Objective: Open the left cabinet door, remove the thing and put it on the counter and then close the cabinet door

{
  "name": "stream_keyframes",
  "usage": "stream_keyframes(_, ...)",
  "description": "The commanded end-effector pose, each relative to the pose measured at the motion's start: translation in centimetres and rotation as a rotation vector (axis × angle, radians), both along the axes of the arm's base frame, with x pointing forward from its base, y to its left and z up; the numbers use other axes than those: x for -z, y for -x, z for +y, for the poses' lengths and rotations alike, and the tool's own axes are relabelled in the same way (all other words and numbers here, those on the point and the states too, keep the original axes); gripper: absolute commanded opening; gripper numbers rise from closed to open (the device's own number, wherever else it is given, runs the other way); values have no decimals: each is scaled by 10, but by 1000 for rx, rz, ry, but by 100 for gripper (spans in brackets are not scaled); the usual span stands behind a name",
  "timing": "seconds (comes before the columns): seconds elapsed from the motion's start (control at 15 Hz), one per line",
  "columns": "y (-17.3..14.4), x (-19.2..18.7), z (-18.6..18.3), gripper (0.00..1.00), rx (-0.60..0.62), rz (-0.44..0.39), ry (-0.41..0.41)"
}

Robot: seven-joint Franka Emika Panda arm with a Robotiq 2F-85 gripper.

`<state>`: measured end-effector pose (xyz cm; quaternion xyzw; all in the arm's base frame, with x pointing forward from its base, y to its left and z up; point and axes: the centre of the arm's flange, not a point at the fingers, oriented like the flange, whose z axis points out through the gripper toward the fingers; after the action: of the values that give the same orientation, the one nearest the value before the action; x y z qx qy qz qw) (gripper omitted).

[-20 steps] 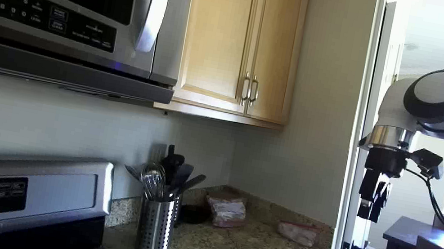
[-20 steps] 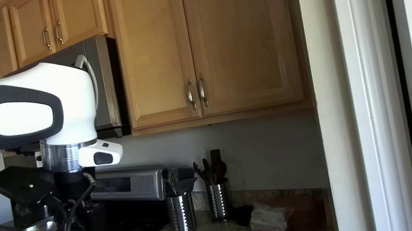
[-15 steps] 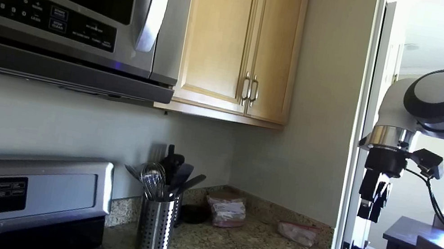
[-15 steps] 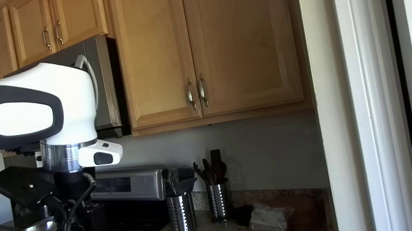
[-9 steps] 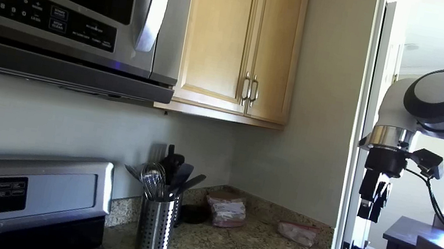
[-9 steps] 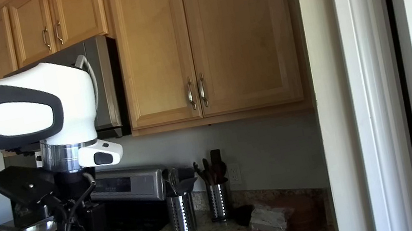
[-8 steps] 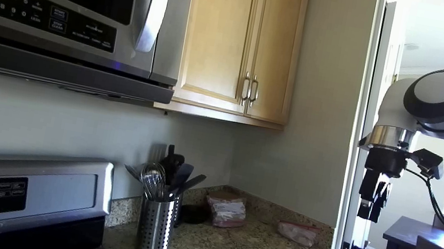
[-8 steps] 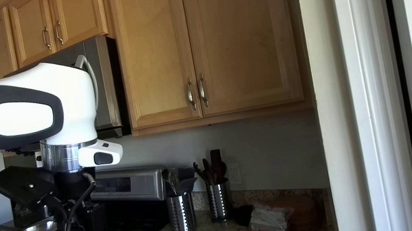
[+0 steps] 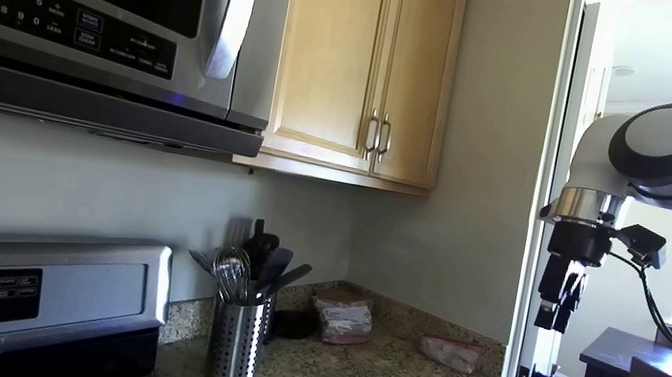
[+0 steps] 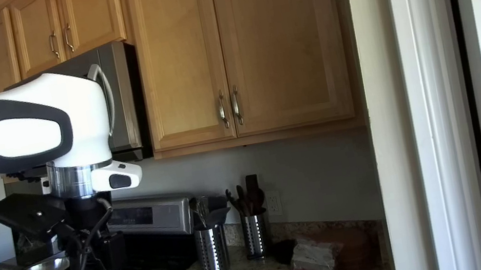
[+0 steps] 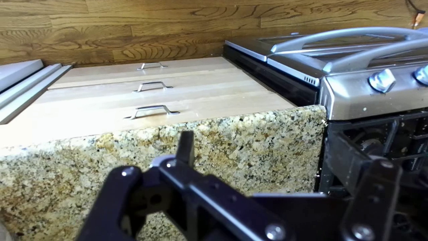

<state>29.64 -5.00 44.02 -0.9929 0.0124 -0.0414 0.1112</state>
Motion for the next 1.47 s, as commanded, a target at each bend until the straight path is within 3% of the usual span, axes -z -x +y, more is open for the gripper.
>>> stream_keyframes(0.0, -34, -10, 10, 100, -26, -75, 44)
stream_keyframes(0.53, -140, -86, 38, 100, -63, -358, 211)
stream_keyframes(0.87, -195, -115, 52, 100, -71, -469, 232)
stream_keyframes(0.93, -169, -107, 50, 100, -80, -444, 213)
stream_keyframes(1.4, -177, -106, 50, 100, -82, -440, 213)
